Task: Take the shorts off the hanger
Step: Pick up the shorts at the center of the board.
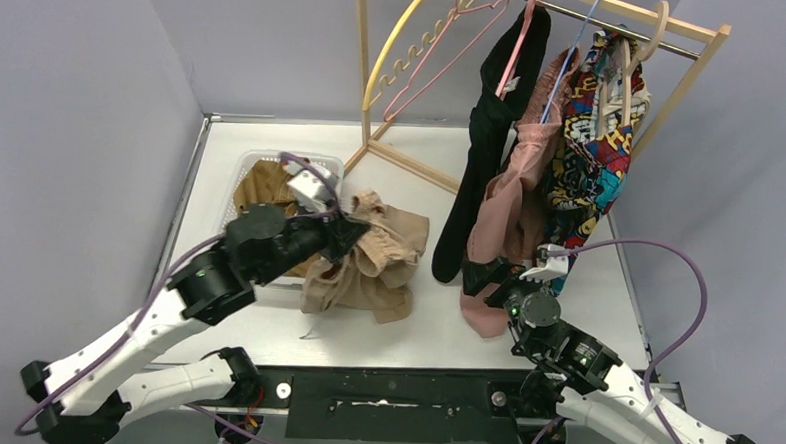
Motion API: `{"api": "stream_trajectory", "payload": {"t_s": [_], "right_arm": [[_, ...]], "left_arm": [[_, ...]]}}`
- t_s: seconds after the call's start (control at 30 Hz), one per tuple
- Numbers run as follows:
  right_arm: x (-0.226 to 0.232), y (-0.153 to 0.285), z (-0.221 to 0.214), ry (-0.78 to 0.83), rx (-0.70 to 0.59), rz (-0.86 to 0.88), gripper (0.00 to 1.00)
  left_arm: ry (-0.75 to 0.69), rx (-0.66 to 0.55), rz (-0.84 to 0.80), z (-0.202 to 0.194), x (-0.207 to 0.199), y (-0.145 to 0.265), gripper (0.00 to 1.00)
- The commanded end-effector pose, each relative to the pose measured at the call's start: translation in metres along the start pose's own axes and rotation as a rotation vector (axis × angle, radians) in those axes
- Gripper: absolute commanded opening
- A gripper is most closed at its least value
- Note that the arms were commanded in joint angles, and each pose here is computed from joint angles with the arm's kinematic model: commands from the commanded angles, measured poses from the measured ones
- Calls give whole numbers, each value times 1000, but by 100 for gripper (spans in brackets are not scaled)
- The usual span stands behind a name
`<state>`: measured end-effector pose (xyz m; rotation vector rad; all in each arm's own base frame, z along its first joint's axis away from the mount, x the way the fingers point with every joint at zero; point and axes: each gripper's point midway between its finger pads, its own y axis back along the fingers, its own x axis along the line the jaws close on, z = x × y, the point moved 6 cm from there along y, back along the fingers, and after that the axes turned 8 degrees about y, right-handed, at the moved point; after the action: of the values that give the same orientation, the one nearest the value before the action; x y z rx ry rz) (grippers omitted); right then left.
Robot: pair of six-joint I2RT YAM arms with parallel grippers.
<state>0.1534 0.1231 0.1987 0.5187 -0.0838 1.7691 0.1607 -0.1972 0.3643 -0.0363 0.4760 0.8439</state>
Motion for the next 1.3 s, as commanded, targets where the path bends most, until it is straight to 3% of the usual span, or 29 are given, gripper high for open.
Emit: {"api": "stream_trajectory", "payload": {"t_s": [0.0, 0.2, 0.33, 0.4, 0.5, 0.67, 0.93, 1.07, 1.17, 1.2, 1.27], "right_arm": [[13, 2, 24, -50, -64, 32, 91], [6, 8, 23, -74, -64, 14, 91], [1, 12, 25, -85, -80, 4, 91], [-1, 14, 26, -87, -86, -2, 91], [-3, 16, 26, -87, -90, -9, 91], [-4, 15, 25, -78, -88, -15, 91], [0, 10, 21, -71, -76, -5, 91], [2, 7, 20, -70, -74, 3, 91], [3, 8, 21, -64, -66, 4, 91], [3, 8, 21, -60, -63, 0, 91], [2, 9, 21, -57, -57, -6, 91]], "left_arm": [[58, 121, -105, -56, -3, -56, 0], [133, 334, -28, -137, 25, -125, 0], [181, 353, 155, -165, 56, -146, 4], [212, 367, 213, -175, 71, -151, 18], [213, 421, 233, -191, 79, -154, 55], [140, 561, 287, -223, 84, -145, 83], [12, 689, 392, -253, 87, -118, 84], [-64, 918, 527, -305, 111, -99, 84], [-63, 980, 500, -338, 105, -86, 83], [-53, 983, 491, -344, 101, -83, 76], [-41, 978, 498, -349, 98, -80, 50]]}}
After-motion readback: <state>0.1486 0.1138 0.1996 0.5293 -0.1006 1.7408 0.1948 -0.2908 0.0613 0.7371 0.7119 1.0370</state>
